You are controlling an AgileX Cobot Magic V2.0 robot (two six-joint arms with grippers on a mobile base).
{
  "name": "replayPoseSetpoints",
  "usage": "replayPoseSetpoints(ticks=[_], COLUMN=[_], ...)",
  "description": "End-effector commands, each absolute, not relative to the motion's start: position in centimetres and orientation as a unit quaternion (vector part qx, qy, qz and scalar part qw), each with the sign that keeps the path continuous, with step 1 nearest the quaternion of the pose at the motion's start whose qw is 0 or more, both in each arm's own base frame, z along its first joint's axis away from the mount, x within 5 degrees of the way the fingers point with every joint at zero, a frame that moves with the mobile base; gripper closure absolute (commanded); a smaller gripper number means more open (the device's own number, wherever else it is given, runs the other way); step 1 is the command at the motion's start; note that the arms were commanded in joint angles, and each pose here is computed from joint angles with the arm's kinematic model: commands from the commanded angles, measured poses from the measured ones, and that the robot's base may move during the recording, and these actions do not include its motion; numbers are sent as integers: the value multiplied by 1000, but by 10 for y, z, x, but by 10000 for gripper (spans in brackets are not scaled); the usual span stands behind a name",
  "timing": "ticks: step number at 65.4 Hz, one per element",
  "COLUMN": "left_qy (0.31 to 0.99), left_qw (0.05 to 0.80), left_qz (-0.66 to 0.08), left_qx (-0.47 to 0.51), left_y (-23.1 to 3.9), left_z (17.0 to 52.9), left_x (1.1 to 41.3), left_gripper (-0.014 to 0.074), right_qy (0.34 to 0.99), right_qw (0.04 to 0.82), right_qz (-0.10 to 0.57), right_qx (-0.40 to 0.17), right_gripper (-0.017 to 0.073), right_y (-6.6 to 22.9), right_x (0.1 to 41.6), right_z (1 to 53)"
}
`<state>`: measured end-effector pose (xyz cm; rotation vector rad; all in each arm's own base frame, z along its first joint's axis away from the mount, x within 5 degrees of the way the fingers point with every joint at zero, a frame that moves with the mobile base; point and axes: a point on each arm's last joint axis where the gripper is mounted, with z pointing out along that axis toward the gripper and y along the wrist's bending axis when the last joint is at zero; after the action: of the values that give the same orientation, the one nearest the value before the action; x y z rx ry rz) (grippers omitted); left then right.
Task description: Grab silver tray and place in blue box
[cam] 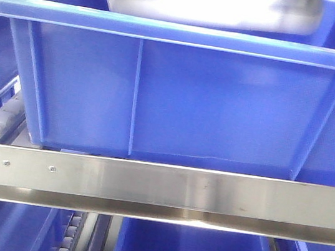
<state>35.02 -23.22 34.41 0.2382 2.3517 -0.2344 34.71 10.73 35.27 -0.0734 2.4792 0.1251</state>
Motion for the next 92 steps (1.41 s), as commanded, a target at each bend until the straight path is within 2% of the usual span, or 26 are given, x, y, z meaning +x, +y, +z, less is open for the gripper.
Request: replayPoseSetpoints(ticks=[1,9,21,29,35,44,49,54,74,83,92], left_qy=[888,896,900,900,897,896,897,897,897,884,871], left_qw=[430,414,405,406,412,412,411,413,411,428,446], left_qz=[-122,-115,-110,-111,-115,-116,-114,-113,-82,-87,-93], left_qx=[106,110,113,114,115,115,112,109,143,166,187], left_y=[-238,-246,-250,-251,-252,-252,-251,-251,-249,-247,-241], left_z=[364,342,329,328,329,330,333,340,385,414,440], left_x=[354,364,370,370,371,371,371,371,356,334,310], left_gripper=[699,699,687,572,415,208,158,153,169,240,365], right_qy=[922,929,934,935,935,936,937,936,916,904,892], right_qw=[381,365,353,350,349,348,346,349,397,422,447], right_qz=[53,47,39,38,38,37,37,38,50,57,62], right_qx=[-38,-37,-40,-40,-40,-39,-39,-36,-30,-27,-28], right_gripper=[503,503,501,469,355,96,-17,-69,-45,108,358], right_y=[105,107,108,108,108,108,107,107,99,91,84], right_x=[356,369,377,377,377,376,375,373,347,325,301], right_z=[369,351,337,336,337,337,338,342,391,417,437])
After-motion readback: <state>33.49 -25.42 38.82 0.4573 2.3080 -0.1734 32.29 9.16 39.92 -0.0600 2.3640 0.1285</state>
